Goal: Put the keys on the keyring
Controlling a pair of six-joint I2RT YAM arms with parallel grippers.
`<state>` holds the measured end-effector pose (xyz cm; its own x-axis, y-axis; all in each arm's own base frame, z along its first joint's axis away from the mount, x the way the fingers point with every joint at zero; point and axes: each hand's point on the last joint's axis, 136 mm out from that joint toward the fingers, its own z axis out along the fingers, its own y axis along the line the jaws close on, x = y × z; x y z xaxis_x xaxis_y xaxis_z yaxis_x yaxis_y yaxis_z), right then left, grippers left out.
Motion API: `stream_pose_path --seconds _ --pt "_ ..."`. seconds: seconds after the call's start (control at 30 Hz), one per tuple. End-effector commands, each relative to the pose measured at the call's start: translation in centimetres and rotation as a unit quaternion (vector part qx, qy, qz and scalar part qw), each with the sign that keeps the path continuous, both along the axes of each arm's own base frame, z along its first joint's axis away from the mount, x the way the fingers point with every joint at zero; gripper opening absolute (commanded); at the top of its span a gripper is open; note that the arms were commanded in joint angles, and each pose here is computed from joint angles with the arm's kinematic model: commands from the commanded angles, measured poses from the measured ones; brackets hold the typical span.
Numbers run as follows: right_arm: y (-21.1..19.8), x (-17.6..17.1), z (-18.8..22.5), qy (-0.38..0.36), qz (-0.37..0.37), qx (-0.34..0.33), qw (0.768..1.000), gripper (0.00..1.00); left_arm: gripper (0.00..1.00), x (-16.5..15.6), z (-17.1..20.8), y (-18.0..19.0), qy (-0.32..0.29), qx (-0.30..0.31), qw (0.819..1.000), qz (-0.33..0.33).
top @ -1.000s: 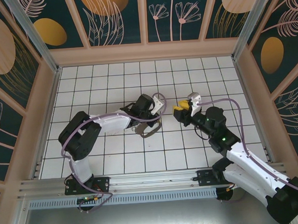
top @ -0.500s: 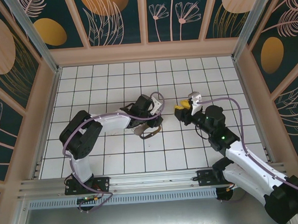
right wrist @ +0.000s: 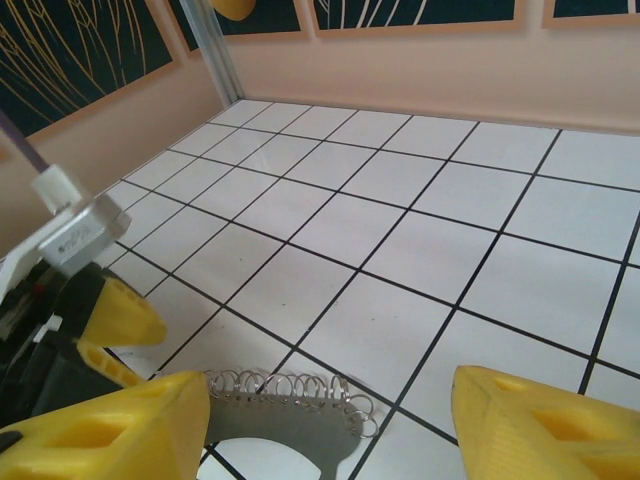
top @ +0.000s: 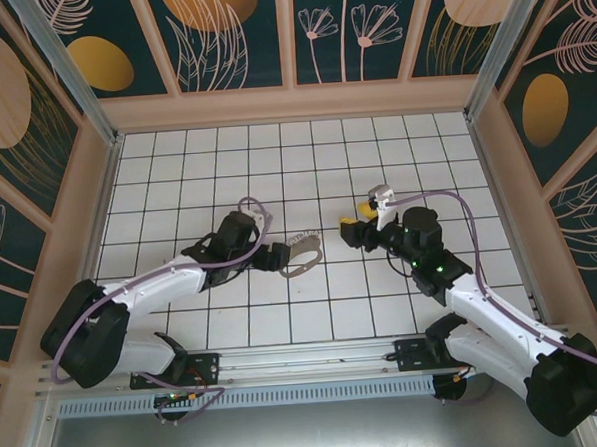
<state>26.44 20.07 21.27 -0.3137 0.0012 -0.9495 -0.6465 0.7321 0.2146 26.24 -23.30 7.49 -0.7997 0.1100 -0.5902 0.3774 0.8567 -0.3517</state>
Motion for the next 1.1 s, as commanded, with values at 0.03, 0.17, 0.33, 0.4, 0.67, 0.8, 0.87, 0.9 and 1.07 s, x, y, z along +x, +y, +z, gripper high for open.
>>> stream_pose_path --seconds 0.03,0.17,0.33,0.4,0.67,0.8,0.87,0.9,1.07 --pt "0.5 -0.2 1.6 -0.025 0.016 0.018 0.999 0.67 0.88 -0.4 -1.0 1.4 0.025 -0.016 0.997 0.065" --pt "0.7 -0.5 1.6 -0.024 0.024 0.021 0.999 0.67 0.80 0.1 -1.5 2.4 0.025 -0.020 0.995 0.094" --pt "0.9 -0.6 1.8 -0.028 0.029 0.021 0.999 0.67 0.63 0.7 -2.2 2.5 0.035 -0.042 0.993 0.101" --pt "0.9 -0.7 1.8 -0.029 0.031 0.022 0.999 0.67 0.55 0.9 -2.3 2.5 0.036 -0.044 0.993 0.102" --pt "1.0 -0.8 1.8 -0.031 0.034 0.021 0.999 0.68 0.32 0.9 -3.3 2.2 0.047 -0.047 0.993 0.099" --pt "1.0 -0.8 1.8 -0.034 0.036 0.020 0.999 0.68 0.30 0.6 -3.9 2.7 0.051 -0.038 0.993 0.103" --pt "1.0 -0.7 1.8 -0.034 0.035 0.019 0.999 0.68 0.30 0.4 -4.1 2.8 0.054 -0.036 0.993 0.103" --pt "1.0 -0.7 1.7 -0.034 0.035 0.019 0.999 0.68 0.30 0.3 -4.3 2.9 0.055 -0.035 0.992 0.104" --pt "1.1 -0.7 1.9 -0.035 0.037 0.020 0.999 0.68 0.29 0.3 -4.7 2.6 0.058 -0.040 0.992 0.100"
